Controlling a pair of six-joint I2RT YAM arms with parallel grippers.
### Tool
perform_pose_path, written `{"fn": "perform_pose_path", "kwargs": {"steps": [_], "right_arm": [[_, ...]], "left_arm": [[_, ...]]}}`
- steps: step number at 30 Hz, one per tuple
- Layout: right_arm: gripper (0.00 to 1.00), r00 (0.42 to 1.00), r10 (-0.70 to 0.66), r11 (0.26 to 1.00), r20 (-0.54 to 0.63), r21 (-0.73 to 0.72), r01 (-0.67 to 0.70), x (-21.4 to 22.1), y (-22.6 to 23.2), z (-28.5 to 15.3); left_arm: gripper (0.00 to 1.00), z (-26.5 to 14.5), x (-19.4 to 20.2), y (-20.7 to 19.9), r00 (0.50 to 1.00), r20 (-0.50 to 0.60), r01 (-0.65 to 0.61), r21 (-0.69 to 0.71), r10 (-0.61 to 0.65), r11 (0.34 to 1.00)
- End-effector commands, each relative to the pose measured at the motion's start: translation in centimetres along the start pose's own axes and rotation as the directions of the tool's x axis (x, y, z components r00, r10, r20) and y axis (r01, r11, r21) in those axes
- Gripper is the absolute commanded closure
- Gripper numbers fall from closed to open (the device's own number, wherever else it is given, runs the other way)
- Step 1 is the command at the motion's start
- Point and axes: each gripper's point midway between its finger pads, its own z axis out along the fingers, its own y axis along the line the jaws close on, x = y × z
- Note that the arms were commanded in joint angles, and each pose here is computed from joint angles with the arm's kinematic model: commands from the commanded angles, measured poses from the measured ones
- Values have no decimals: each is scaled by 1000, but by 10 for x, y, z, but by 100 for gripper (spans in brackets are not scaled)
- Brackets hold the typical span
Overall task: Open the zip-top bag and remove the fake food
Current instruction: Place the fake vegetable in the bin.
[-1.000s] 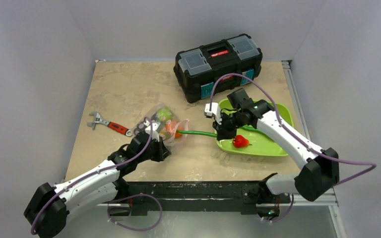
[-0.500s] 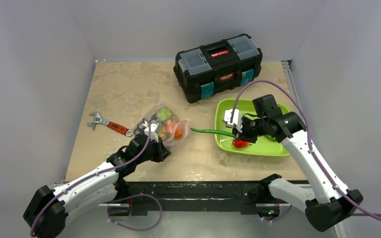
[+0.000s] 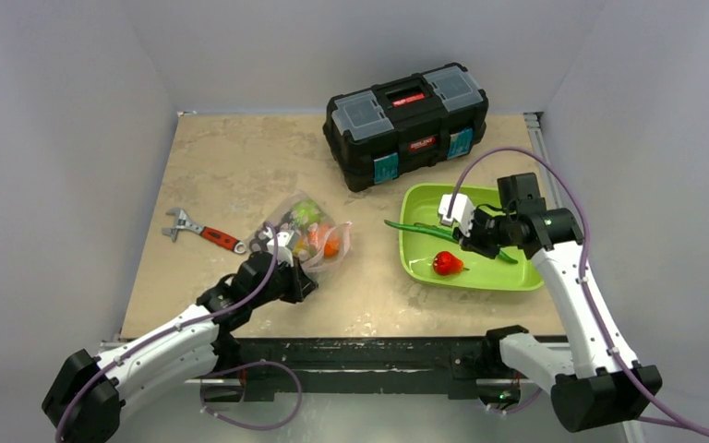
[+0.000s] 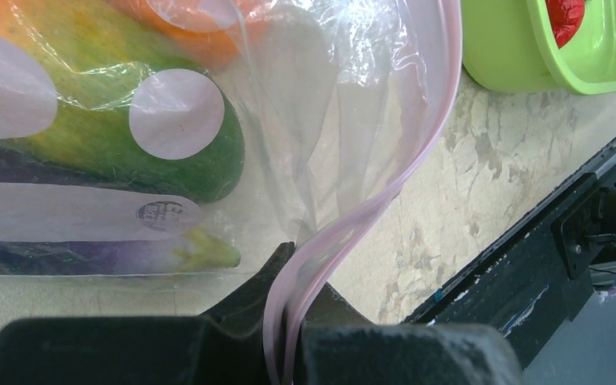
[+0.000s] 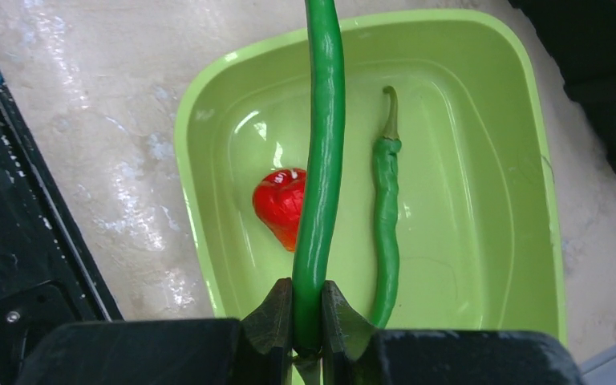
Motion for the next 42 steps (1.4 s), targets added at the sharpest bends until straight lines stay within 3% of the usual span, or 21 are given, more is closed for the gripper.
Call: {"fn": "perform_pose_path", "kwargs": {"steps": [1,18,42], "right_arm": [[100,1000,-12,1000,-15,2,12,11,-13,-1],[100,996,65,998,-61,-3,-65,49,-39,2],[100,995,78,995,-58,-64,-82,56,-39,15]], "left_arm": [[100,0,-5,-4,999,32,-6,30,5,1000],[100,1,-6,-5,999,30,-22,33,21,999],[100,1,-4,-6,1000,22,-22,41,21,999]]}}
